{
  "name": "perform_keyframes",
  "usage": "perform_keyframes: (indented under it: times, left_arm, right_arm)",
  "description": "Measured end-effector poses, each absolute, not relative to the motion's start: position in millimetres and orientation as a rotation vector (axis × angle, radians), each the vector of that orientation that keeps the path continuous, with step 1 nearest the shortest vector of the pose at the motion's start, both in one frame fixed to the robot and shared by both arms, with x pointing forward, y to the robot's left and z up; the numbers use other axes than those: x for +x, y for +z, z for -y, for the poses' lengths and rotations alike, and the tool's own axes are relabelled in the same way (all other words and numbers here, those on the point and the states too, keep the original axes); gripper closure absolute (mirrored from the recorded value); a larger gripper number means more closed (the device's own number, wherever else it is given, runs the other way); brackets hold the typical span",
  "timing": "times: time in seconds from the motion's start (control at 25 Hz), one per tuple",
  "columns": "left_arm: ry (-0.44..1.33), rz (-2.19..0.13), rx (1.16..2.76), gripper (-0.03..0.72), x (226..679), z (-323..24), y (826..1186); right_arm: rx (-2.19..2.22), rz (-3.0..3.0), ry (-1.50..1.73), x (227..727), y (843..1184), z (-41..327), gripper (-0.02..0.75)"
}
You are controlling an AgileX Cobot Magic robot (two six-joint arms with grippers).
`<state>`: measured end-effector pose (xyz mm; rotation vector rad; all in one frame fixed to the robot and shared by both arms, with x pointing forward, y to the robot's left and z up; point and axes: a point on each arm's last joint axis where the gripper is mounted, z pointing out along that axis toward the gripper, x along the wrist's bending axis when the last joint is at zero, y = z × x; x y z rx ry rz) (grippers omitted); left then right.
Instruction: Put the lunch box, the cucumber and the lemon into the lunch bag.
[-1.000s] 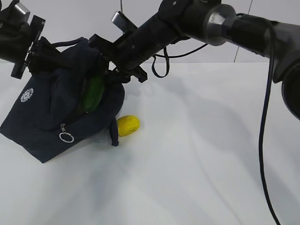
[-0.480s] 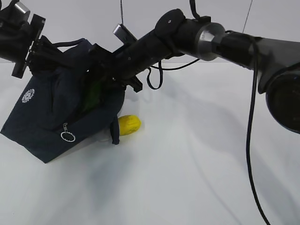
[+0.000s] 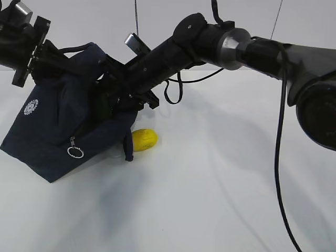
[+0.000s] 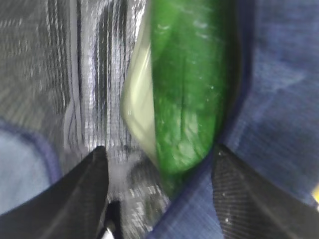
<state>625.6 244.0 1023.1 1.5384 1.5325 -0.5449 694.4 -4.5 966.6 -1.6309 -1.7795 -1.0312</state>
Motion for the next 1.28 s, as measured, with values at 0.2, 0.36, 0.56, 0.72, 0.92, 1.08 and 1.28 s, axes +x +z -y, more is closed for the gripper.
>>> perform_keyframes:
  times: [0.2, 0.36, 0.56, 0.72, 0.92, 1.08, 1.28]
  left_arm:
    - [-0.512, -1.558, 1.547, 0.697, 626, -254, 1021]
    - [-0.460, -1.587, 1.589, 0.697, 627, -261, 1017]
    - [-0.396, -1.646, 1.633, 0.697, 627, -271, 1011]
    - [-0.354, -1.693, 1.619, 0.697, 628, -287, 1009]
    - [-0.321, -1.744, 1.570, 0.697, 628, -310, 1009]
    - [-0.303, -1.771, 1.544, 0.697, 627, -323, 1008]
    - [-0.293, -1.783, 1.534, 0.697, 627, -329, 1008]
  right_arm:
    - [-1.599, 1.782, -0.968, 691, 966, 9, 0.251]
    - [-1.548, 1.813, -0.954, 690, 966, 12, 0.251]
    - [-1.478, 1.859, -0.989, 690, 982, 12, 0.251]
    - [-1.406, 1.938, -1.014, 689, 1004, 12, 0.251]
    - [-1.406, 2.138, -1.026, 692, 1022, 20, 0.251]
    - [-1.469, 2.240, -1.000, 696, 1025, 25, 0.251]
    - [-1.529, 2.379, -0.901, 690, 1018, 17, 0.251]
